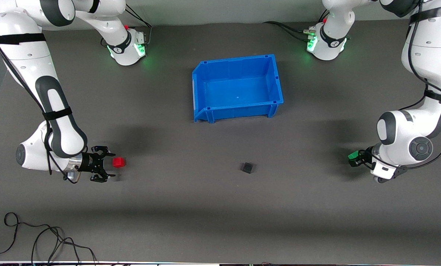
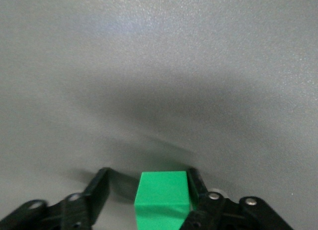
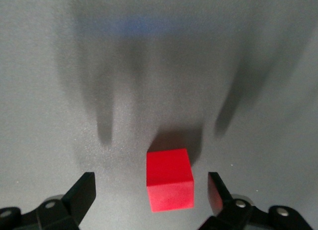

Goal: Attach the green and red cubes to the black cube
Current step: 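Close the right gripper on the red cube while the left gripper grasps green, then carry the red cube toward the black cube while the left gripper carries green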

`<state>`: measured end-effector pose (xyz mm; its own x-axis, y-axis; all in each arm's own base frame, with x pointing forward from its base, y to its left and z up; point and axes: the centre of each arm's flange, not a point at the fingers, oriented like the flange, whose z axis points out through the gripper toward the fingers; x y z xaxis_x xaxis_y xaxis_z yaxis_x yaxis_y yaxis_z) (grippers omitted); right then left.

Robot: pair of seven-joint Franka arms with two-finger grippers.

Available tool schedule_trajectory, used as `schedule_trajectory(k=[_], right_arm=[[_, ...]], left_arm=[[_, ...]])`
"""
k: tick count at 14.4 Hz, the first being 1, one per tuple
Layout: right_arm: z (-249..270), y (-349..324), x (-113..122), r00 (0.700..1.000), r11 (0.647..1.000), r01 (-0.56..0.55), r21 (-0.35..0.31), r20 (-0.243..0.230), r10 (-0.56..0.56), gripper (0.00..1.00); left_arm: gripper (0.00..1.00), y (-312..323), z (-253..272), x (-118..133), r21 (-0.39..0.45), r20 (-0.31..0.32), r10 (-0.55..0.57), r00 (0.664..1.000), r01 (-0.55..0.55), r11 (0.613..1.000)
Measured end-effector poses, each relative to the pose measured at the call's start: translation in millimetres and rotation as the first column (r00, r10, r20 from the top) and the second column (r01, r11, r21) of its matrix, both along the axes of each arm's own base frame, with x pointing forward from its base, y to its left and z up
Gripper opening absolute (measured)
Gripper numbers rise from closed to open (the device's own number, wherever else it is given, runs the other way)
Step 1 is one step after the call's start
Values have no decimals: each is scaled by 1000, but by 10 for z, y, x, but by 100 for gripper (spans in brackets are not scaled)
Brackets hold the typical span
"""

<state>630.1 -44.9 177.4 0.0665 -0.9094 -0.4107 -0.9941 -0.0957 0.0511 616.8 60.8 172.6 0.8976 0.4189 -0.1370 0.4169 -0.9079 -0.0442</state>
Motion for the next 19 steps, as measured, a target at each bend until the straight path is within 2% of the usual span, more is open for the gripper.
schedule_trajectory(k=[1,2,4,6,7,9,11,13,14,16,19], right_arm=[[2,5,2,1000,1000,0,2,1,0,97],[3,14,4,1000,1000,-1,3,2,1,87],[2,31,4,1000,1000,-5,4,3,5,66],[2,41,5,1000,1000,-12,6,5,12,43],[7,41,7,1000,1000,-12,6,6,12,40],[26,42,18,1000,1000,-14,6,11,14,40],[135,53,81,999,1000,-15,7,33,14,40],[385,195,183,998,1000,-24,19,59,23,40],[544,317,238,998,999,-24,26,63,22,40],[832,651,322,998,999,-17,37,60,15,40],[979,1398,324,1000,999,-7,35,30,6,40]], left_arm=[[54,-12,19,12,0,4,-1,1000,1,1000],[53,-13,26,15,1,5,3,1000,-3,1000],[37,-20,72,52,2,16,9,1000,-9,1000],[37,-31,184,142,4,19,29,999,-29,1000],[37,-76,283,209,7,7,56,998,-56,998],[37,-317,590,406,26,-5,149,989,-149,988],[37,-709,856,568,44,19,246,969,-246,968],[37,-1150,938,591,60,30,321,947,-322,945],[37,-1334,928,571,70,32,374,927,-375,924],[37,-1663,876,520,93,37,512,858,-513,853],[37,-2274,802,449,90,58,636,770,-638,765]])
